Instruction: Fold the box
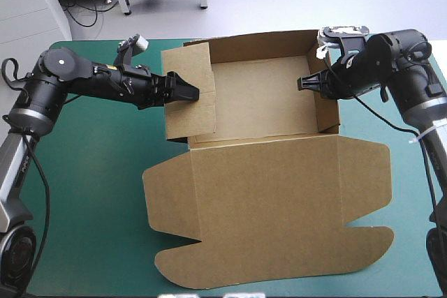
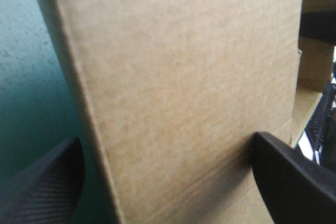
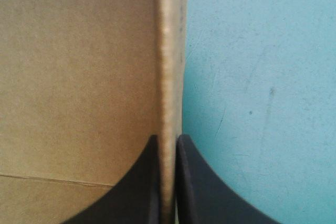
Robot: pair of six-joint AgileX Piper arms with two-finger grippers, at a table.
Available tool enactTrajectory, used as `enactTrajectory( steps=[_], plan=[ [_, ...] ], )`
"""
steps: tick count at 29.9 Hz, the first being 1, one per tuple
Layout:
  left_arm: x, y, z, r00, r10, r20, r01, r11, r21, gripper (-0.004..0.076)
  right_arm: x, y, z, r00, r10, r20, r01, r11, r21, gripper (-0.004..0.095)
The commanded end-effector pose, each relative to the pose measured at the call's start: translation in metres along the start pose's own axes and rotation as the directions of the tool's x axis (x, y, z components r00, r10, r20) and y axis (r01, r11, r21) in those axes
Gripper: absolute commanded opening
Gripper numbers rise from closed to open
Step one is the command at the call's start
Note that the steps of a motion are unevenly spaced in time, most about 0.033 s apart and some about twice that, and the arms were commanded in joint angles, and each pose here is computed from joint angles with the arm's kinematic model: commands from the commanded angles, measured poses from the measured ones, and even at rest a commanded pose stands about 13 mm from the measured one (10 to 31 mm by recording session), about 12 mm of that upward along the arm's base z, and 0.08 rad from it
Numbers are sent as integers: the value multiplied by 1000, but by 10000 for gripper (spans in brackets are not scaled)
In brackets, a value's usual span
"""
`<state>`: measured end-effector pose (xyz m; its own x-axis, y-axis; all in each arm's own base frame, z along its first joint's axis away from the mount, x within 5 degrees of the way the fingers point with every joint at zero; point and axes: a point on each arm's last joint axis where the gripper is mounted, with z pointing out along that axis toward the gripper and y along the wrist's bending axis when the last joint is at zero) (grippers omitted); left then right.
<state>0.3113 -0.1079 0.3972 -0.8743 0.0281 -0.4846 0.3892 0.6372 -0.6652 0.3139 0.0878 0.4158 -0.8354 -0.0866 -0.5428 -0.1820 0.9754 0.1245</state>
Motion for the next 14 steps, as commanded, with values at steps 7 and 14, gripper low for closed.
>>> enactTrajectory(
  steps=[7,14],
  plan=[
    [-2,-42,-10,997,-31,74,43,985,-165,613,-4,4,-23,995,31,94,-26,998,-51,-8],
    [5,-54,11,996,8,92,22,948,-319,613,-3,17,-23,994,4,110,4,998,-68,-8]
  ],
)
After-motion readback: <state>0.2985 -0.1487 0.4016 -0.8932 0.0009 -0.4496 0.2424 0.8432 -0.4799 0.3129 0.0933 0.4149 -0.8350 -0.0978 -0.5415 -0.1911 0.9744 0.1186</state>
